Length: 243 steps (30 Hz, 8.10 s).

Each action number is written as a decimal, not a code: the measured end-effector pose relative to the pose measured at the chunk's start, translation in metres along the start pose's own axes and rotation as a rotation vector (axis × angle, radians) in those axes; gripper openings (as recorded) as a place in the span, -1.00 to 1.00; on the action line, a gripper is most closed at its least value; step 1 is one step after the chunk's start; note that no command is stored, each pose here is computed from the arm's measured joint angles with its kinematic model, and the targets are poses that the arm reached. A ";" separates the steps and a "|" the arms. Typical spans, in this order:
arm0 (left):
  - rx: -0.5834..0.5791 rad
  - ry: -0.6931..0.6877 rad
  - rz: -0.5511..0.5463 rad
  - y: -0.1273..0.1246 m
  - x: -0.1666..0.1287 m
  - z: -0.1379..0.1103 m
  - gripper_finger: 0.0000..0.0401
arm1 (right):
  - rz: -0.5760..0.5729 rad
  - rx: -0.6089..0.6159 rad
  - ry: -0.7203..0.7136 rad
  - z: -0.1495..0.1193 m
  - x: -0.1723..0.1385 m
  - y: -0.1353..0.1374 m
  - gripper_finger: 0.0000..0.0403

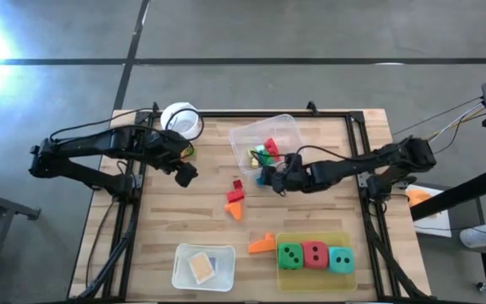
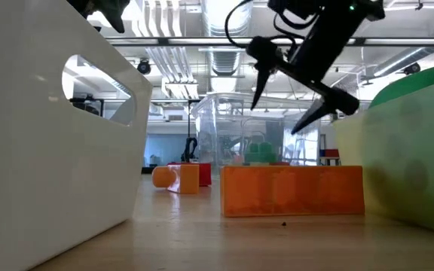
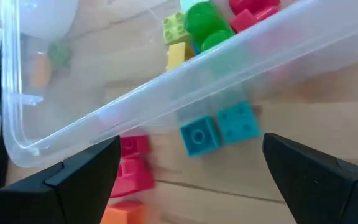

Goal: Pick & Place Toys
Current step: Adjust the transparent bin on the table, then put the orange game piece into the transparent bin

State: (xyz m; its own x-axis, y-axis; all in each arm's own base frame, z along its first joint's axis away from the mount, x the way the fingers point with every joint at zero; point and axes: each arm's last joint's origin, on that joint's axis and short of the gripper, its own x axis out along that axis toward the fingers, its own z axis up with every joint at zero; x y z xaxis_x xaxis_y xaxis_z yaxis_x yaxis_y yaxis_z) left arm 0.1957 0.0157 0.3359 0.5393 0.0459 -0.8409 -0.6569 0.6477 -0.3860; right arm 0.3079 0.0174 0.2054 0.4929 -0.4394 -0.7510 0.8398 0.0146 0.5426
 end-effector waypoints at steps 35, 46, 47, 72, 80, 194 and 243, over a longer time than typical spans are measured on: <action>0.051 0.011 0.001 0.001 0.000 -0.001 0.45 | -0.197 -0.225 0.090 -0.020 0.048 -0.001 0.91; 0.059 0.012 0.001 0.001 0.000 -0.001 0.45 | -0.266 -0.137 0.086 -0.015 0.052 -0.006 0.91; 0.059 0.012 0.001 0.001 0.000 -0.001 0.45 | -0.284 -0.116 0.081 -0.013 0.052 -0.007 0.91; 0.069 0.016 -0.003 0.000 0.000 -0.001 0.45 | -0.336 -0.068 0.093 -0.002 0.061 -0.010 0.91; 0.069 0.016 -0.003 0.000 0.000 -0.001 0.45 | -0.299 -0.167 0.116 -0.004 0.054 0.004 0.91; 0.194 0.057 0.011 0.016 -0.024 -0.017 0.45 | -0.175 -0.714 0.344 0.091 -0.123 0.112 -0.22; 0.165 0.054 0.018 0.017 -0.023 -0.017 0.45 | -0.392 -0.530 0.414 0.175 0.082 0.099 -0.22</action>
State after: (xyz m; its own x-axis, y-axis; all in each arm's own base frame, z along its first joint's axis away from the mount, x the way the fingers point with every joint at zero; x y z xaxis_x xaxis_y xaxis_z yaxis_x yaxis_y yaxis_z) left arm 0.1631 0.0125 0.3425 0.4961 0.0211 -0.8680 -0.5686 0.7634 -0.3065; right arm 0.3916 -0.1744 0.2629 0.0947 -0.1311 -0.9868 0.9155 0.4009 0.0346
